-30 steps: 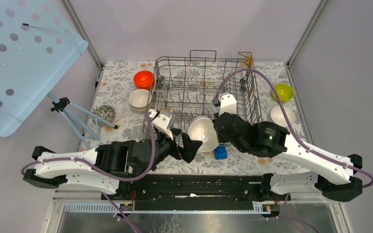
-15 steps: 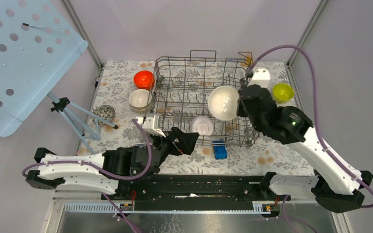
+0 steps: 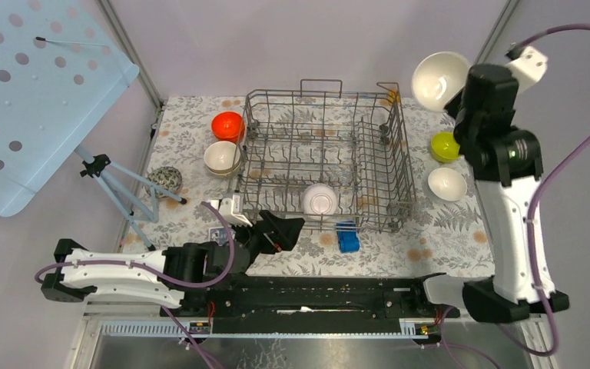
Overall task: Unload the bowls from the dish rack
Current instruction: Place the bowl with the bowl.
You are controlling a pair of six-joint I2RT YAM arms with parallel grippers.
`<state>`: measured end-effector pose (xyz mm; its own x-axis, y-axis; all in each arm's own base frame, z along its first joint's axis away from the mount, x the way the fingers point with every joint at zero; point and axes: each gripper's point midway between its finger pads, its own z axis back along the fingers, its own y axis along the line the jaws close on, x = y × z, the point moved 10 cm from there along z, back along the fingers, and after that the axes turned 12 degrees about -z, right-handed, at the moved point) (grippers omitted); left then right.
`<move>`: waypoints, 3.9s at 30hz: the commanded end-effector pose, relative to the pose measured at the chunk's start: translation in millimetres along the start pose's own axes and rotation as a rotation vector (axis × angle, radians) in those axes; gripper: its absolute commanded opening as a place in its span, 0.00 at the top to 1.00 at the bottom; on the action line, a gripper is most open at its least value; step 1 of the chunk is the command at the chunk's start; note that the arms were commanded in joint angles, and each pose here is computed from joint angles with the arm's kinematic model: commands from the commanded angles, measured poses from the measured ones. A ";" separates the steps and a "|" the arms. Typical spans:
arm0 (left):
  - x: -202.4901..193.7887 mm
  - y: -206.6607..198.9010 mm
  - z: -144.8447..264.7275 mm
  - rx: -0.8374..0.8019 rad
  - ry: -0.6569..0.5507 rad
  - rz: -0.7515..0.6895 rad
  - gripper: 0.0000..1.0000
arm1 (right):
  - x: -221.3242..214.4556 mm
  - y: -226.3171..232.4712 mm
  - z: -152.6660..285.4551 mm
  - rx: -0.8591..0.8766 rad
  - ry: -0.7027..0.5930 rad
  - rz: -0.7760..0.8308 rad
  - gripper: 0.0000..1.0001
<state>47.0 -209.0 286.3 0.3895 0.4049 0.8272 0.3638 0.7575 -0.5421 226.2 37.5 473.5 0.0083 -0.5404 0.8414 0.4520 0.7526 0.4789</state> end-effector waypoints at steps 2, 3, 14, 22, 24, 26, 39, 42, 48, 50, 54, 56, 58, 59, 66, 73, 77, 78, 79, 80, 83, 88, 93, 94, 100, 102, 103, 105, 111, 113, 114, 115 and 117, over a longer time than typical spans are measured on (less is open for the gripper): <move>4.0 -0.2 2.6 -0.031 -0.019 0.096 0.02 | 29.3 -25.8 -65.7 -0.137 -0.036 -0.284 1.00; 3.4 0.6 3.0 -0.034 -0.014 0.093 0.02 | 27.5 -35.9 -75.7 -0.181 -0.035 -0.307 1.00; -12.6 16.5 0.3 0.011 -0.017 0.085 0.02 | -58.1 -128.1 -152.4 -0.459 0.072 -0.336 1.00; -34.0 22.5 -4.9 0.025 0.021 0.080 0.02 | -101.9 -169.7 -168.3 -0.547 0.147 -0.309 1.00; -38.4 21.2 -6.4 0.022 0.033 0.074 0.01 | -110.1 -177.8 -170.8 -0.567 0.156 -0.308 1.00; -41.6 20.0 -8.0 0.024 0.042 0.064 0.01 | -117.1 -184.7 -173.0 -0.579 0.166 -0.306 1.00; -62.8 19.5 -16.1 0.065 0.097 0.018 0.01 | -153.0 -209.7 -178.4 -0.636 0.254 -0.299 1.00; -65.2 21.2 -15.9 0.079 0.109 0.024 0.01 | -156.5 -212.3 -178.8 -0.641 0.264 -0.304 1.00; -66.7 24.0 -14.7 0.083 0.116 0.035 0.01 | -161.7 -217.2 -179.1 -0.649 0.273 -0.305 1.00; -66.9 23.7 -14.7 0.082 0.118 0.036 0.01 | -163.4 -219.0 -179.0 -0.654 0.277 -0.305 1.00; -69.1 24.0 -15.4 0.085 0.123 0.031 0.01 | -166.5 -221.4 -179.2 -0.658 0.283 -0.304 1.00; -70.1 23.9 -15.8 0.087 0.126 0.030 0.01 | -166.9 -222.0 -179.3 -0.660 0.285 -0.306 1.00; -71.4 23.9 -16.0 0.088 0.130 0.028 0.01 | -167.6 -222.1 -179.5 -0.659 0.287 -0.307 1.00; -71.6 23.4 -16.2 0.088 0.132 0.029 0.01 | -168.5 -222.2 -179.7 -0.658 0.291 -0.307 1.00; -73.7 22.9 -16.7 0.088 0.141 0.024 0.01 | -174.8 -226.9 -180.8 -0.681 0.303 -0.298 1.00; -74.7 23.1 -17.1 0.090 0.143 0.020 0.01 | -178.4 -230.5 -182.1 -0.703 0.309 -0.282 1.00; -75.1 22.0 -17.7 0.088 0.143 0.017 0.01 | -180.1 -231.7 -183.2 -0.711 0.315 -0.279 1.00; -75.5 21.9 -17.9 0.087 0.144 0.016 0.01 | -180.5 -232.1 -183.2 -0.714 0.318 -0.277 0.98; -75.5 21.5 -18.0 0.087 0.144 0.014 0.01 | -180.5 -232.1 -183.5 -0.713 0.318 -0.275 0.95; -75.8 21.1 -18.4 0.088 0.145 0.012 0.01 | -180.2 -231.8 -183.6 -0.712 0.319 -0.276 0.93; -76.3 19.6 -19.3 0.088 0.146 0.007 0.01 | -179.2 -230.5 -184.0 -0.703 0.323 -0.278 0.88; -78.4 17.6 -20.7 0.085 0.152 -0.001 0.01 | -180.0 -229.5 -183.6 -0.694 0.333 -0.281 0.81; -79.3 15.2 -21.7 0.080 0.156 -0.006 0.01 | -178.6 -229.0 -180.1 -0.690 0.332 -0.281 0.72; -79.5 14.6 -21.7 0.077 0.158 -0.005 0.01 | -178.2 -228.5 -179.2 -0.688 0.332 -0.282 0.69; -81.4 12.1 -21.8 0.063 0.175 -0.004 0.01 | -175.1 -227.2 -173.8 -0.687 0.332 -0.281 0.63; -81.6 12.5 -21.6 0.065 0.178 -0.002 0.01 | -174.0 -226.4 -172.8 -0.685 0.332 -0.279 0.62; -81.4 12.7 -21.3 0.064 0.179 -0.001 0.01 | -173.1 -225.7 -172.2 -0.684 0.331 -0.279 0.61; -81.5 13.2 -21.1 0.064 0.179 0.001 0.01 | -171.0 -224.6 -171.2 -0.680 0.332 -0.279 0.58; -82.1 12.7 -21.2 0.055 0.178 0.003 0.01 | -165.6 -220.0 -167.7 -0.655 0.334 -0.284 0.49; -82.4 11.8 -21.6 0.053 0.181 0.003 0.01 | -166.0 -220.2 -167.2 -0.652 0.335 -0.281 0.49; -82.8 11.4 -21.6 0.051 0.184 0.003 0.01 | -166.6 -220.7 -167.0 -0.654 0.336 -0.279 0.49; -82.9 11.2 -21.6 0.050 0.185 0.002 0.01 | -166.6 -220.8 -166.5 -0.654 0.336 -0.279 0.49; -83.6 11.3 -21.7 0.051 0.187 0.001 0.01 | -165.6 -220.6 -165.3 -0.653 0.328 -0.279 0.50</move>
<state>36.9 -237.1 193.8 0.5389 0.2606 0.8010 0.3147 0.8198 -0.4785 273.4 -99.3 170.3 0.0595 -0.8518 0.5206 0.9230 0.2455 0.2963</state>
